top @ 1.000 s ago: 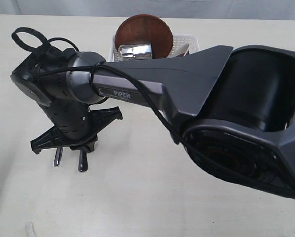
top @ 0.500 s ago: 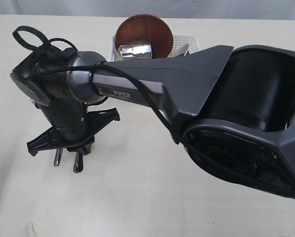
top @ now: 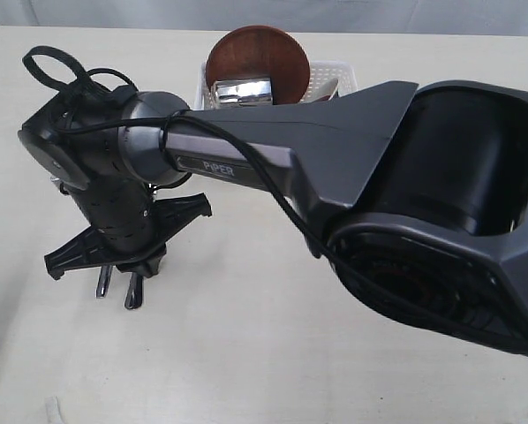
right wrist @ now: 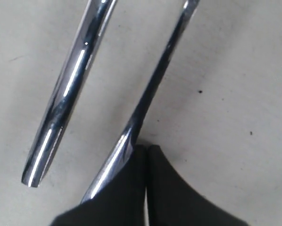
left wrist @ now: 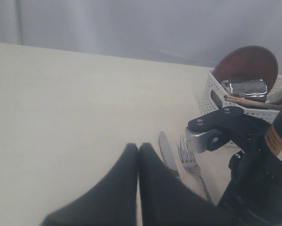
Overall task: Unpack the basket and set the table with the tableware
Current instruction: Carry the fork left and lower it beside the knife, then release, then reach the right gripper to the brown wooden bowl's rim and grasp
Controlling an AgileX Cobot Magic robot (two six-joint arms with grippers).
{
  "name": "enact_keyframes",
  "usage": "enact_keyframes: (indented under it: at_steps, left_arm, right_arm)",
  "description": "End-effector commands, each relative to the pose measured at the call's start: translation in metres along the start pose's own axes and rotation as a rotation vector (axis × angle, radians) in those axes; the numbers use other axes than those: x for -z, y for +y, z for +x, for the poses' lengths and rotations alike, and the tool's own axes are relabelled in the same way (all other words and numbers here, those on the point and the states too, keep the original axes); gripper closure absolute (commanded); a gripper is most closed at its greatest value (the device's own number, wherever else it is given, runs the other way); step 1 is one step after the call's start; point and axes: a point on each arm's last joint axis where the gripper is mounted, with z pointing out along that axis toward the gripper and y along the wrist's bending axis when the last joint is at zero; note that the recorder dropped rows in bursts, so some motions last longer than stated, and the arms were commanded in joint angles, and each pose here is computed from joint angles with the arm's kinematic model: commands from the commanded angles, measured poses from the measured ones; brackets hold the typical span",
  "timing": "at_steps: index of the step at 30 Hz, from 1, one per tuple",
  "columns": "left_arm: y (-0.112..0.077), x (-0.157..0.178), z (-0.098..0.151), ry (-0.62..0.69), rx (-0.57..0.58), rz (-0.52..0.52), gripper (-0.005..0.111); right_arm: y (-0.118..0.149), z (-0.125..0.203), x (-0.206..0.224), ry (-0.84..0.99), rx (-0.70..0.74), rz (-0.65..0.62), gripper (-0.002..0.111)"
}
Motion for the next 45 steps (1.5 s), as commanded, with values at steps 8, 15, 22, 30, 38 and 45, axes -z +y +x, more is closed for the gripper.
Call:
enact_keyframes:
  at_steps: [8, 15, 22, 30, 38, 45]
  left_arm:
    - [0.0, 0.0, 0.0, -0.012, 0.004, 0.003, 0.107]
    - [0.0, 0.0, 0.0, -0.012, 0.004, 0.003, 0.107]
    - [0.0, 0.0, 0.0, -0.012, 0.004, 0.003, 0.107]
    - [0.0, 0.0, 0.0, -0.012, 0.004, 0.003, 0.107]
    - [0.0, 0.0, 0.0, -0.012, 0.004, 0.003, 0.107]
    - [0.0, 0.0, 0.0, -0.012, 0.004, 0.003, 0.107]
  right_arm:
    - [-0.02, -0.006, 0.059, -0.158, 0.067, 0.1, 0.109]
    - [-0.07, -0.003, 0.175, -0.402, 0.158, 0.095, 0.109]
    - [-0.203, -0.015, 0.233, -0.489, -0.023, 0.099, 0.109]
    - [-0.317, -0.025, 0.22, -0.505, 0.171, -0.099, 0.109]
    - [-0.368, -0.062, 0.138, -0.674, 0.433, -0.44, 0.105]
    - [-0.357, -0.079, 0.117, -0.734, 0.498, -0.409, 0.048]
